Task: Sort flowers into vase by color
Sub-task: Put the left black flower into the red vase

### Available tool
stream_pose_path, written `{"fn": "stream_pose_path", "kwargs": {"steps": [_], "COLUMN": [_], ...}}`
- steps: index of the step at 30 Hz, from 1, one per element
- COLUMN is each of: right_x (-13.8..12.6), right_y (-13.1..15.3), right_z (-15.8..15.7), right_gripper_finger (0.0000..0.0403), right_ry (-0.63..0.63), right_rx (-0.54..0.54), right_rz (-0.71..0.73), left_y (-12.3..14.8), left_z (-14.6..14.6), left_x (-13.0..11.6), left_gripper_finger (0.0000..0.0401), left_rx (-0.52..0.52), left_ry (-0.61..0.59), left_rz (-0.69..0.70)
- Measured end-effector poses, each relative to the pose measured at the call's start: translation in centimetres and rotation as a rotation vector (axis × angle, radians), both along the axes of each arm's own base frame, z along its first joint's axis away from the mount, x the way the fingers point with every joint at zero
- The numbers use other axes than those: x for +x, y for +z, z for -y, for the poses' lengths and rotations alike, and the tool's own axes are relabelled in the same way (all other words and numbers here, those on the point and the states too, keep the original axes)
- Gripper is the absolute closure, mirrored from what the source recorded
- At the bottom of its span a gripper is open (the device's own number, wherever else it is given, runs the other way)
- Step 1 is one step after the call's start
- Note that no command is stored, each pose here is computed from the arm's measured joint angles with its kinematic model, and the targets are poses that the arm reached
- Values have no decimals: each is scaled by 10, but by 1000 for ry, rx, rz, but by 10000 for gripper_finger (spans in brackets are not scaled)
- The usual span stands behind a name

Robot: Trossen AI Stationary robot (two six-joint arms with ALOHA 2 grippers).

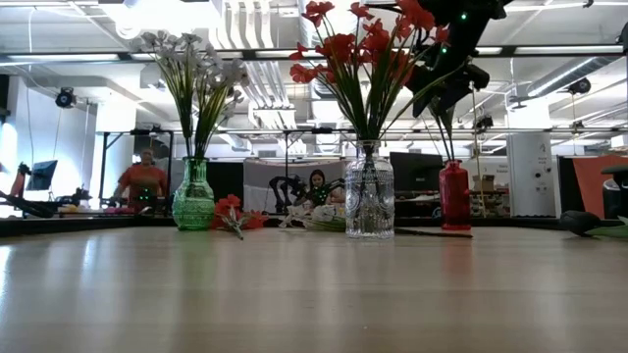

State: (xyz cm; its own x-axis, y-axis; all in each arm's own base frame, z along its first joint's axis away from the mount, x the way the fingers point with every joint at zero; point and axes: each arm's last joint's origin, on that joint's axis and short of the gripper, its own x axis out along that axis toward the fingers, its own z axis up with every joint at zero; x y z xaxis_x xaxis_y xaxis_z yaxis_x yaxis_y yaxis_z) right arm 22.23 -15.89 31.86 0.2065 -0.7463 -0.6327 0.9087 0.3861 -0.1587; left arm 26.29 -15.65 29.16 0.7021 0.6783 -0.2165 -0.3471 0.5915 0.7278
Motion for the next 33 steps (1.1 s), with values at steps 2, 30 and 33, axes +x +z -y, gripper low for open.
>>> {"fn": "stream_pose_path", "kwargs": {"steps": [2,30,33], "right_x": [0,-25,-23], "right_y": [0,46,43], "right_z": [0,-55,-55], "right_gripper_finger": [129,150,147], "right_ry": [-4,284,302], "right_rx": [-3,-60,-76], "right_rz": [-3,169,190], "left_y": [0,-5,-5], "left_z": [0,-10,-11], "left_x": [0,10,10], "left_gripper_finger": [265,265,265], "left_rx": [0,-189,-188], "left_ry": [1,-61,-60], "left_rz": [0,-55,-59]}}
